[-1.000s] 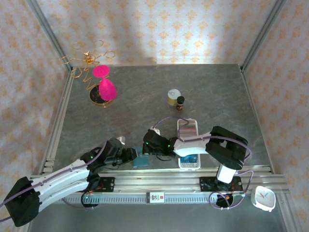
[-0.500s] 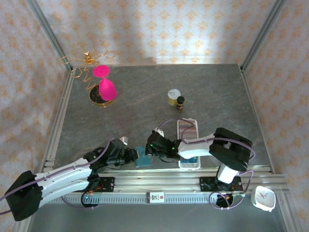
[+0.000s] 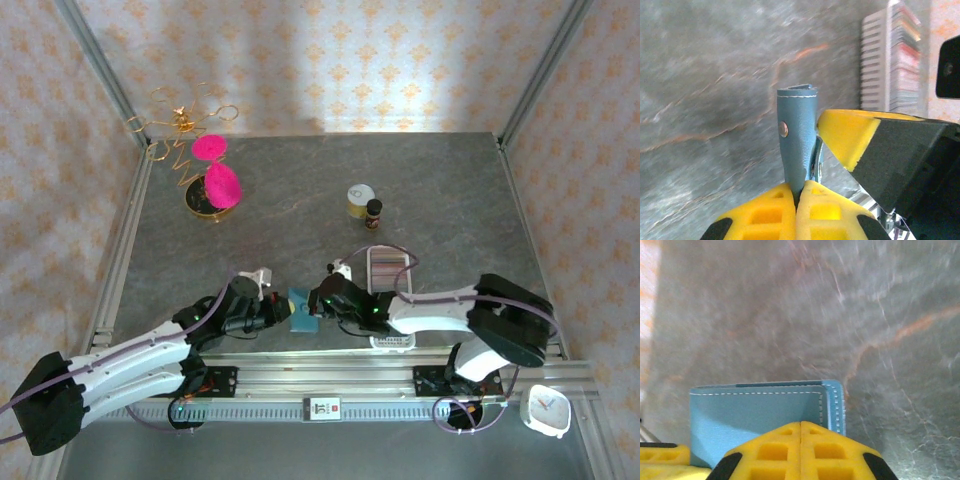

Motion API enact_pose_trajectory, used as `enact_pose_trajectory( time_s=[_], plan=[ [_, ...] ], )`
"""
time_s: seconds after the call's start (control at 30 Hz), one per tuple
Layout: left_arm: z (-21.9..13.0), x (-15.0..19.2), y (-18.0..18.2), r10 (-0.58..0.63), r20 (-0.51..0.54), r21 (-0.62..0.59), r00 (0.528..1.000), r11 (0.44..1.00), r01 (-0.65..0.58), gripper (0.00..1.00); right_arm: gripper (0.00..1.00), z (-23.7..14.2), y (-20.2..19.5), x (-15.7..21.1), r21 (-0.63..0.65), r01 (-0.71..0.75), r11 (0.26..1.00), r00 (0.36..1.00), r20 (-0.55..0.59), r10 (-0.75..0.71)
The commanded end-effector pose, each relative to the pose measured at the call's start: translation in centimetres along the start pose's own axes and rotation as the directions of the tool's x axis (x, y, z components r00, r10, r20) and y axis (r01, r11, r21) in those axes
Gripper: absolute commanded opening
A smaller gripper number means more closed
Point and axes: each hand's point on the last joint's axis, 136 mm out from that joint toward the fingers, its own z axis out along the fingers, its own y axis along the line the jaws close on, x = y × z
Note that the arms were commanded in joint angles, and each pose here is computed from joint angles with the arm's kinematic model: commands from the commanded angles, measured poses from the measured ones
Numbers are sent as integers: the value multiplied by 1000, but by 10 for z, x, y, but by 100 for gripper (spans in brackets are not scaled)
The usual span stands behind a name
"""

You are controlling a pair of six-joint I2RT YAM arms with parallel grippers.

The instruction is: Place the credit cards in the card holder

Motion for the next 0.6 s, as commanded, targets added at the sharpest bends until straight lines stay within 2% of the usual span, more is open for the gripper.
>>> enact_pose_trajectory(
  time_s=[0.0,0.1,0.17,0.2,0.33,0.4,0.57],
  plan=[
    [-12,-29,-31,152,89,-3,984,988,-152,0,17,-34,6,-44,23,29,999,979,200,-33],
    [-24,-55,-54,276,145,-65,950,961,-269,0,40,-61,27,-67,7,127,992,955,270,-124],
    [-30,-71,-72,362,166,-100,917,932,-349,0,56,-75,36,-80,38,183,982,937,297,-186],
    [-33,-78,-82,412,170,-118,895,910,-397,0,61,-79,39,-86,67,210,975,926,307,-221],
    [-41,-103,-107,569,182,-199,802,820,-536,0,64,-105,53,-110,118,253,960,890,360,-279],
    [-45,-116,-112,614,202,-250,763,785,-566,0,64,-111,63,-112,96,278,956,887,356,-294],
    [-55,-131,-127,662,294,-265,689,749,-607,0,62,-121,66,-126,-2,167,986,915,373,-155]
  ],
)
